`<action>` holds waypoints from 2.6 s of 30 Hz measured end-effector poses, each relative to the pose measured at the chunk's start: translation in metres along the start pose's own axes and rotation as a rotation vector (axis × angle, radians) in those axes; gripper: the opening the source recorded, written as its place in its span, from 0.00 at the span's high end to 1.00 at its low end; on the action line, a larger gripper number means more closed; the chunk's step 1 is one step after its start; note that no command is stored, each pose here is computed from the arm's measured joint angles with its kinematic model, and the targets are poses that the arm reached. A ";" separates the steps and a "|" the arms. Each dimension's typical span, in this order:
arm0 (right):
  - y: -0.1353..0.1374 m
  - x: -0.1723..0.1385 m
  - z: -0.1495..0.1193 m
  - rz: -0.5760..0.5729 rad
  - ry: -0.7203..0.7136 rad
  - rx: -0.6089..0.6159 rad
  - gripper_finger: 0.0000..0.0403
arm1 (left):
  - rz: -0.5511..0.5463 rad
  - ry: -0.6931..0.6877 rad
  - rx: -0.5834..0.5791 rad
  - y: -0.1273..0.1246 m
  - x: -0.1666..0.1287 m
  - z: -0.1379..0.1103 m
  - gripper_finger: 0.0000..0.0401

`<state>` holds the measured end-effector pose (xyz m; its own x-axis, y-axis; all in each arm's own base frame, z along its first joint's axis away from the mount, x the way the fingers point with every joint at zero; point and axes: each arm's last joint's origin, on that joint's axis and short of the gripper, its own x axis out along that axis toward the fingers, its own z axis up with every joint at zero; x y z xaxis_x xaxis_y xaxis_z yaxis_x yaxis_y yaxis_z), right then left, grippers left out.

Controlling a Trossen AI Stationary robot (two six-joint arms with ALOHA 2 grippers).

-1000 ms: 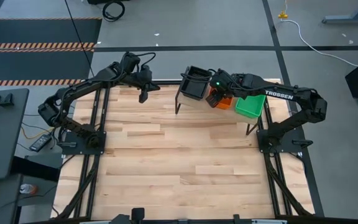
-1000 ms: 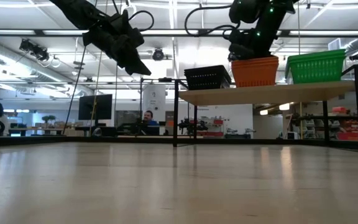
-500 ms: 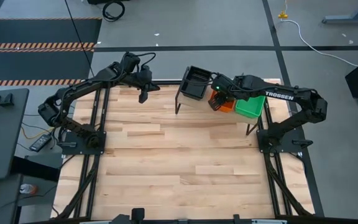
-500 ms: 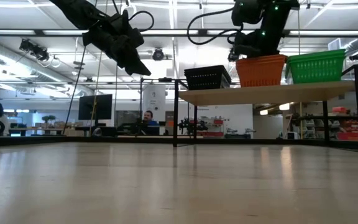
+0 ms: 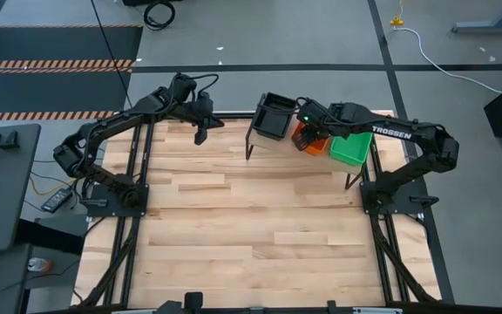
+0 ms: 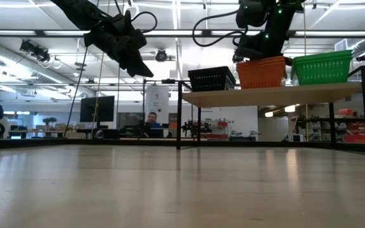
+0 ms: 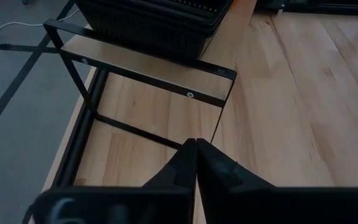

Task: Stack baskets on shelf by color
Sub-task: Adjust the stacked orange bins on the shelf

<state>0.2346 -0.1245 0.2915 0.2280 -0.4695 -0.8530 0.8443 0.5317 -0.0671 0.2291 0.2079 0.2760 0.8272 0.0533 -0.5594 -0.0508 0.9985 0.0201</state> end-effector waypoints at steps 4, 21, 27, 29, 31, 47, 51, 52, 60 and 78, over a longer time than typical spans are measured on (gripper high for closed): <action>-0.002 0.001 0.001 -0.006 -0.003 -0.020 0.61 | 0.000 0.000 0.000 0.000 0.000 0.000 0.96; 0.000 0.001 0.006 0.018 -0.047 -0.099 0.61 | 0.000 0.000 0.001 0.000 0.000 0.000 0.96; 0.001 0.001 0.008 0.033 -0.067 -0.099 0.61 | 0.000 0.000 0.000 0.000 0.000 0.000 0.95; 0.002 0.000 0.009 0.037 -0.079 -0.113 0.61 | 0.000 0.000 0.000 0.000 0.000 0.000 0.95; 0.002 0.000 0.009 0.038 -0.084 -0.119 0.61 | 0.000 0.000 0.000 0.000 0.000 0.000 0.96; 0.010 -0.002 0.006 0.076 -0.078 -0.196 0.61 | -0.001 0.001 0.000 0.000 0.000 0.000 0.96; 0.010 -0.002 0.006 0.074 -0.078 -0.239 0.61 | -0.001 0.001 -0.001 0.000 0.000 0.000 0.96; 0.010 -0.002 0.006 0.073 -0.079 -0.248 0.61 | -0.001 0.001 -0.001 0.000 0.000 0.000 0.96; 0.008 -0.002 0.005 0.025 -0.082 -0.315 0.61 | -0.001 0.001 -0.001 0.000 0.000 0.000 0.96; 0.006 -0.002 0.005 -0.044 -0.092 -0.409 0.61 | -0.005 0.008 -0.006 -0.001 0.000 -0.001 0.97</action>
<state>0.2417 -0.1243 0.2955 0.2543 -0.5493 -0.7960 0.5959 0.7372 -0.3184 0.2288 0.2073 0.2751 0.8227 0.0478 -0.5664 -0.0498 0.9987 0.0118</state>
